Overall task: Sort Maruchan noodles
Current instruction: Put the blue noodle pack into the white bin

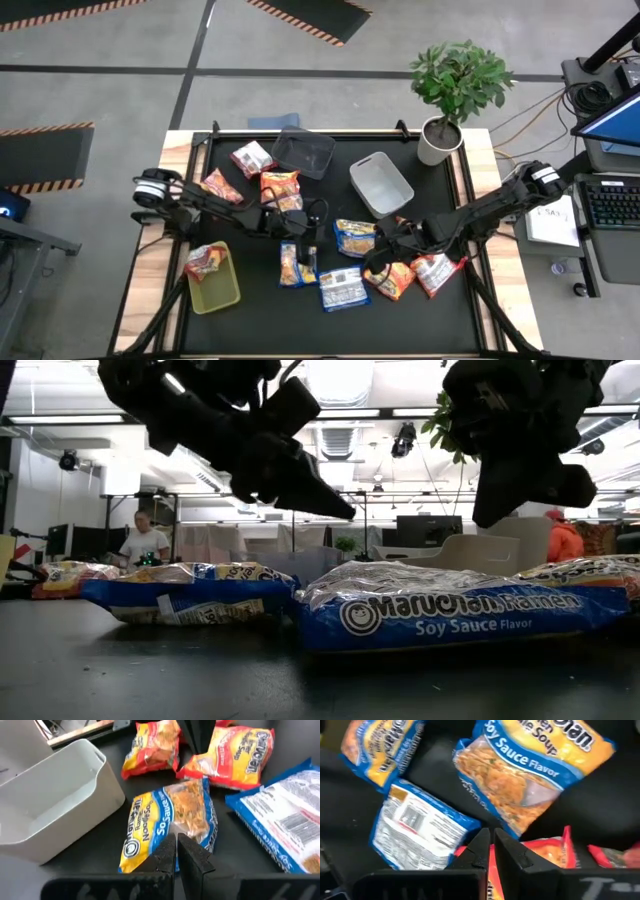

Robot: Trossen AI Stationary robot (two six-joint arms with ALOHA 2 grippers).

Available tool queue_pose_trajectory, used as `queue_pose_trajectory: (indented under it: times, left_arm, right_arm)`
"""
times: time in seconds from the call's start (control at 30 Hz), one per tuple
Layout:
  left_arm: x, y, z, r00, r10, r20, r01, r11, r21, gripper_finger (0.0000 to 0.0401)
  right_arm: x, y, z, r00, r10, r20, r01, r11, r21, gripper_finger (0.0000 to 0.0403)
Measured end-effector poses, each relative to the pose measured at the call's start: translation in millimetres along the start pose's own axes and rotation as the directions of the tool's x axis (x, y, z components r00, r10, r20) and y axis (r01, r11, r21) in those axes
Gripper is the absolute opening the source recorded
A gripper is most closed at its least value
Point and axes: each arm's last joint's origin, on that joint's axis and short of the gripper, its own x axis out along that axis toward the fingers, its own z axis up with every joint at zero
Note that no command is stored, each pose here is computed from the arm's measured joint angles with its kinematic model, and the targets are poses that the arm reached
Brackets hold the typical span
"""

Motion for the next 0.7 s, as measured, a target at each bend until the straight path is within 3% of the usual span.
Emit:
queue_pose_trajectory:
  times: [0.13,0.5,0.7]
  left_arm:
    - [8.4,-1.5,-4.0,1.0,0.007,0.028,-0.007,1.0,-0.006,0.0]
    - [36.5,-6.6,-13.1,0.999,0.01,0.035,-0.009,0.999,-0.044,0.0]
    - [54.7,-6.5,-8.8,0.999,0.016,0.037,-0.014,0.999,-0.044,0.0]
  right_arm:
    - [-0.9,-3.7,-1.0,0.999,-0.034,-0.012,0.034,0.999,0.008,0.0066]
    - [-2.8,-12.6,0.6,0.996,-0.089,-0.014,0.089,0.996,-0.029,0.0245]
    - [-6.1,-25.4,-2.9,0.995,-0.098,-0.014,0.098,0.995,-0.017,0.0309]
